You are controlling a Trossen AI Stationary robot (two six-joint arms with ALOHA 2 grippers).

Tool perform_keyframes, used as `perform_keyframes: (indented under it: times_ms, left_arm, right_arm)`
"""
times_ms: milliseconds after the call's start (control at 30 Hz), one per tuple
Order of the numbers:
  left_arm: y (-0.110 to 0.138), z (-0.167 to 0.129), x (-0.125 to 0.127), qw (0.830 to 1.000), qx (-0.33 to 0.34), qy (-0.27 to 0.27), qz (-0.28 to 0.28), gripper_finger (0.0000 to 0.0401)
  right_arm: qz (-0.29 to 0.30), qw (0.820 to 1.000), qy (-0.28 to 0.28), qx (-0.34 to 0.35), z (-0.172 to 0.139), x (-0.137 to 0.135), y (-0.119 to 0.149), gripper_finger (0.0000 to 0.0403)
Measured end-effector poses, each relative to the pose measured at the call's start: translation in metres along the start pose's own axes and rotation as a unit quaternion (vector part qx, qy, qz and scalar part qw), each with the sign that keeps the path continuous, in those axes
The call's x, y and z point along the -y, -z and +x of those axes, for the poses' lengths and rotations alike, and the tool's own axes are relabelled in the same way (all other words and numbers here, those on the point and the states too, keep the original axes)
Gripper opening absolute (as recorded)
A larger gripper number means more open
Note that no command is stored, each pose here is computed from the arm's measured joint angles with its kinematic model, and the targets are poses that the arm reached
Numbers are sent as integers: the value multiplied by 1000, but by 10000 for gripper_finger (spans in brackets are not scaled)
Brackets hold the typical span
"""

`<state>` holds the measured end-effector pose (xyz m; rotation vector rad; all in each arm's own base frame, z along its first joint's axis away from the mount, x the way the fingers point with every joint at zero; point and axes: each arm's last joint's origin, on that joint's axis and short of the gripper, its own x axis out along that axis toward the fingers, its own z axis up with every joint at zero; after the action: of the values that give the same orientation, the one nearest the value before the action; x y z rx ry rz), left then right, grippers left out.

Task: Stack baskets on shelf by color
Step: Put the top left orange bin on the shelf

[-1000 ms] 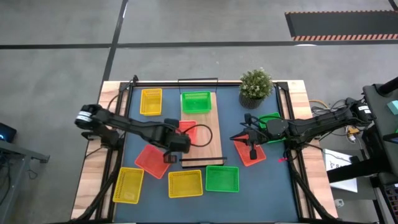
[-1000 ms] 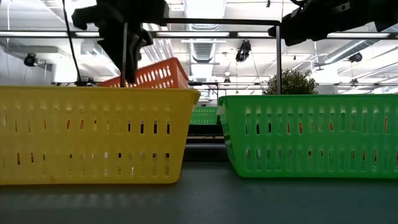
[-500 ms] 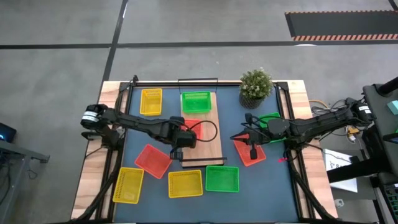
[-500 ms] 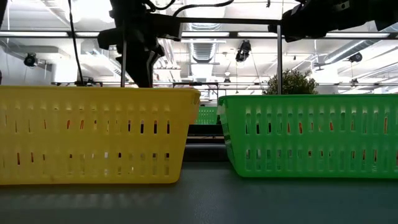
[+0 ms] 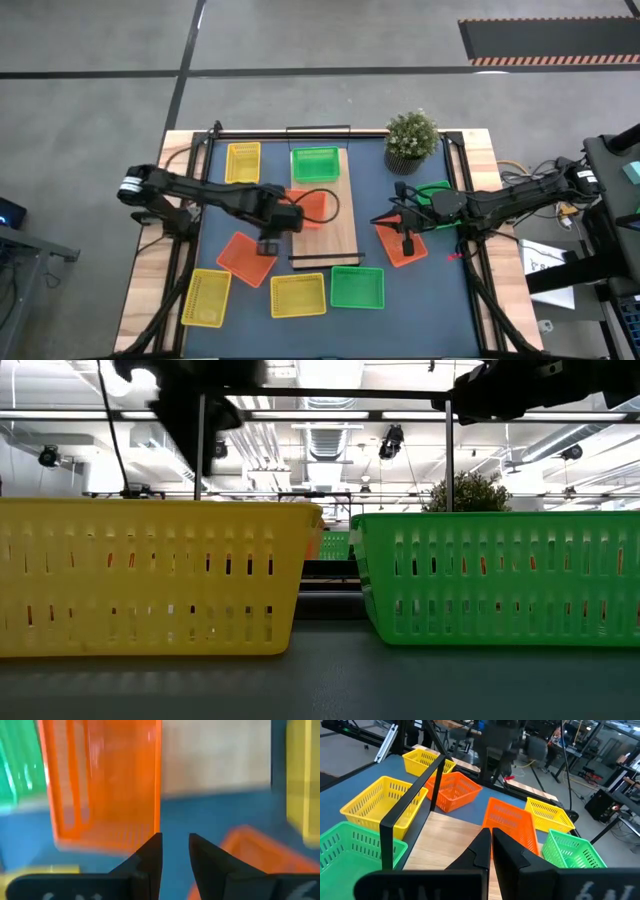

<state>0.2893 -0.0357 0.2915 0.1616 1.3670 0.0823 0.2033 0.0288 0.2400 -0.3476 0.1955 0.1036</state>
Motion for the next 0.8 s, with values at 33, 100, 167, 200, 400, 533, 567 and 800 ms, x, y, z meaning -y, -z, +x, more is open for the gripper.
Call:
perform_keyframes:
  times_ms: [33, 100, 167, 200, 400, 533, 567, 800]
  left_arm:
    - [7, -2, -1, 1000, -8, -3, 1, 79]
    - [20, -2, -5, 999, -30, -14, 2, 74]
    - [30, 4, -9, 999, -36, -25, -4, 61]
    - [34, 8, -11, 999, -37, -28, -9, 54]
    - [41, 41, -17, 999, -3, -37, -37, 6]
    - [33, 55, -17, 998, 33, -37, -46, 3]
    - [29, 57, -17, 997, 42, -37, -47, 3]
    - [17, 54, -17, 995, 77, -36, -56, 0]
  right_arm:
    - [0, 1000, 0, 0, 0, 0, 0, 9]
    - [0, 1000, 0, 0, 0, 0, 0, 9]
    - [0, 1000, 0, 0, 0, 0, 0, 9]
    - [1, 1000, 0, 0, 0, 0, 0, 9]
    - [4, 1000, 0, 0, 0, 0, 0, 9]
    - [4, 1000, 0, 0, 0, 0, 0, 9]
    - [3, 1000, 0, 1, 0, 0, 0, 9]
    - [0, 1000, 1, 4, 0, 0, -1, 9]
